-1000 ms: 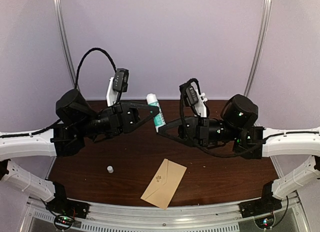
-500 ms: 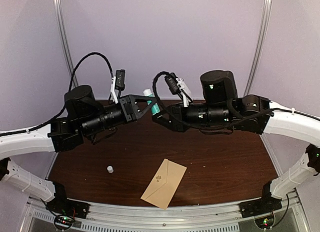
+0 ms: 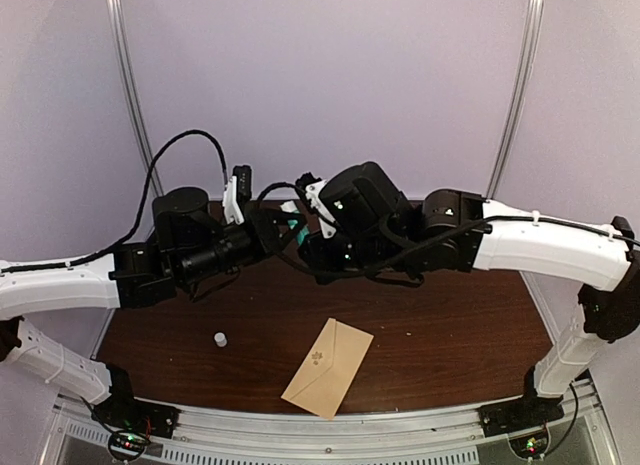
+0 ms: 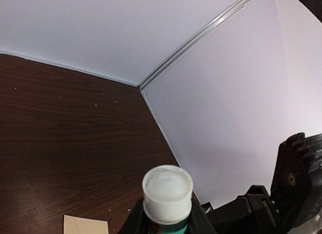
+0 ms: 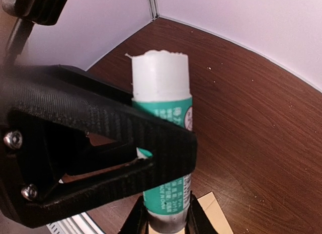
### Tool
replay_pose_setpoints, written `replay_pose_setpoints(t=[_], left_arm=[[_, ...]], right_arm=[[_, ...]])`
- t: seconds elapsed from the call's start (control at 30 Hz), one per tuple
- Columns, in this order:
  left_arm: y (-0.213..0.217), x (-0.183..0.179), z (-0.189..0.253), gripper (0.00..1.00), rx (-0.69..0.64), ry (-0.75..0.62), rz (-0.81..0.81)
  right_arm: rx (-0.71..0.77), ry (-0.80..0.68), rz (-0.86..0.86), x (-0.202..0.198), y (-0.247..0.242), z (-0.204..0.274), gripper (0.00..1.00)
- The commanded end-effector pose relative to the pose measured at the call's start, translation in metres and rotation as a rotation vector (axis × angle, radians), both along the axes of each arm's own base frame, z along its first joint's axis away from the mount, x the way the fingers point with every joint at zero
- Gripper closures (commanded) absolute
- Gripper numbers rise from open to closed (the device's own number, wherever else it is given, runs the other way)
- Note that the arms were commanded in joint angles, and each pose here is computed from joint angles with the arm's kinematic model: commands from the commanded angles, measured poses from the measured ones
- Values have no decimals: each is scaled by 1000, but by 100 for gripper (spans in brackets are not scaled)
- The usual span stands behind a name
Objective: Place the letter into the envelope and seal it
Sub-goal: Screw the solid glue.
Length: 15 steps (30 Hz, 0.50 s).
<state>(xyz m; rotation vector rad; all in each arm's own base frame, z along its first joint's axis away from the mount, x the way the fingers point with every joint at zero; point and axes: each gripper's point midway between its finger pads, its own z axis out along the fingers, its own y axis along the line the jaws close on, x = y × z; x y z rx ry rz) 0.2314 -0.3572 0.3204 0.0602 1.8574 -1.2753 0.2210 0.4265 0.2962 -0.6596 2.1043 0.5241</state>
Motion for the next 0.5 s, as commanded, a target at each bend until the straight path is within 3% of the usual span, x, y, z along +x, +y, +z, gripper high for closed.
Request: replay_pose_setpoints(t=[0.0,0.13,0.2,0.47], left_arm=[[-14,-24,13,100,-37,-25,-130],[-13,-31,31,100,-59,-80,-169],[-11,-33,42,100,-71,-109,-175],[-15,-66,81,100,-154,-252,-351]], right_arm=[[223,-55,17,1,-4,52,79],[317,-46,127,-18,-11,67,44],[356,-43,198,-30,-15,73,31],[578,11,499,-80,-34,94,6]])
